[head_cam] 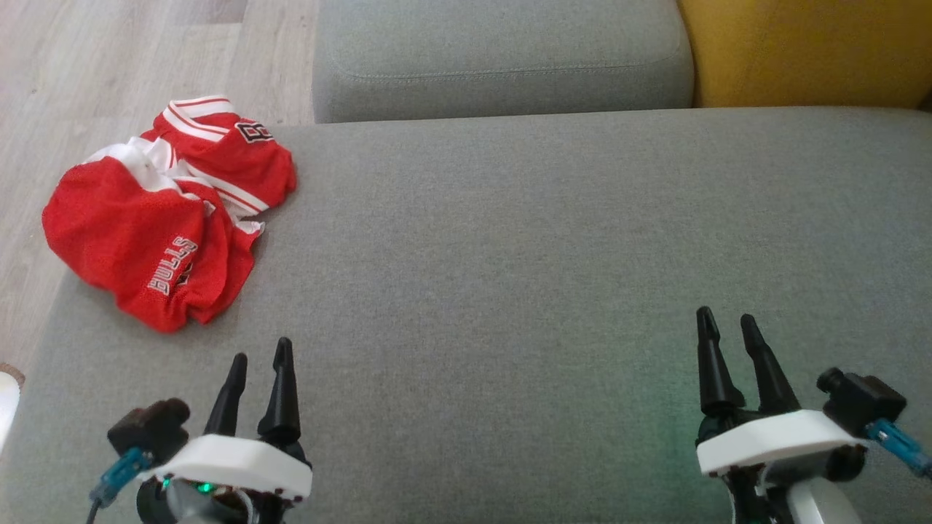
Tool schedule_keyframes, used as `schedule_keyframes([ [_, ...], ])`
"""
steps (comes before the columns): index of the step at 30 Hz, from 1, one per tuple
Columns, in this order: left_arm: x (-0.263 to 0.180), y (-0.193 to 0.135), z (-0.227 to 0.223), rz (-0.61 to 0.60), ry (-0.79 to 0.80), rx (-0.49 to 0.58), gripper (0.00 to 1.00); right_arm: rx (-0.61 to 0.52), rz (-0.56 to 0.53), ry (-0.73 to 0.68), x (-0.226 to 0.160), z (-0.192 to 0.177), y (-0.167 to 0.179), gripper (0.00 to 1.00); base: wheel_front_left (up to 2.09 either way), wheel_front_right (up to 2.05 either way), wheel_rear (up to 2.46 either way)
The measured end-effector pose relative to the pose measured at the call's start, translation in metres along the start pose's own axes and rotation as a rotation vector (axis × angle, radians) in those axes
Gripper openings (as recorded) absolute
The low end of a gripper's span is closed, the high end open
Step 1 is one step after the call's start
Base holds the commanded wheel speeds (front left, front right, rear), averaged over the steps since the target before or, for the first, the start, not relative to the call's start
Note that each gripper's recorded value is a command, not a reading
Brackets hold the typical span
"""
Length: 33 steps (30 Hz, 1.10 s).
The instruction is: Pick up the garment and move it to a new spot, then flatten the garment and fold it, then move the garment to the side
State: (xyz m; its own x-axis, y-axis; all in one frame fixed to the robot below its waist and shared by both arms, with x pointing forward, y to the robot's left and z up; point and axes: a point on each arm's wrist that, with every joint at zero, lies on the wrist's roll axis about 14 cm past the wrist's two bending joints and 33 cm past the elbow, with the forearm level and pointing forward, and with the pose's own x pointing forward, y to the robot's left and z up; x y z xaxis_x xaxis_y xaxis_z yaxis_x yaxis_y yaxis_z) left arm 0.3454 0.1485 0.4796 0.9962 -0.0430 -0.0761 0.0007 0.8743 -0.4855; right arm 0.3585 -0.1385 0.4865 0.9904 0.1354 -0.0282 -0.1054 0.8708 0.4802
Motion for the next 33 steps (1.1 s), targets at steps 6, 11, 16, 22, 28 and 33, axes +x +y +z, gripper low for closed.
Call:
schedule_keyframes([
  [6, 0.000, -0.002, 0.003, -0.006, -0.022, 0.073, 1.00, -0.076, 0.016, -0.004, 0.000, 0.000, 0.003, 1.00, 0.00, 0.00, 0.00],
  [11, -0.001, -0.004, 0.004, -0.014, -0.034, 0.132, 1.00, -0.140, 0.030, -0.010, 0.000, 0.001, 0.006, 1.00, 0.00, 0.00, 0.00],
  [16, -0.001, -0.008, 0.005, -0.029, -0.047, 0.187, 1.00, -0.201, 0.044, -0.012, 0.000, -0.001, 0.008, 1.00, 0.00, 0.00, 0.00],
  [22, -0.002, -0.010, 0.005, -0.039, -0.056, 0.254, 1.00, -0.271, 0.070, -0.012, -0.001, -0.003, 0.014, 1.00, 0.00, 0.00, 0.00],
  [28, -0.005, -0.009, 0.004, -0.037, -0.069, 0.330, 1.00, -0.355, 0.098, -0.020, -0.001, -0.004, 0.019, 1.00, 0.00, 0.00, 0.00],
  [33, -0.007, -0.009, 0.003, -0.040, -0.077, 0.383, 1.00, -0.412, 0.113, -0.026, 0.000, -0.004, 0.022, 1.00, 0.00, 0.00, 0.00],
])
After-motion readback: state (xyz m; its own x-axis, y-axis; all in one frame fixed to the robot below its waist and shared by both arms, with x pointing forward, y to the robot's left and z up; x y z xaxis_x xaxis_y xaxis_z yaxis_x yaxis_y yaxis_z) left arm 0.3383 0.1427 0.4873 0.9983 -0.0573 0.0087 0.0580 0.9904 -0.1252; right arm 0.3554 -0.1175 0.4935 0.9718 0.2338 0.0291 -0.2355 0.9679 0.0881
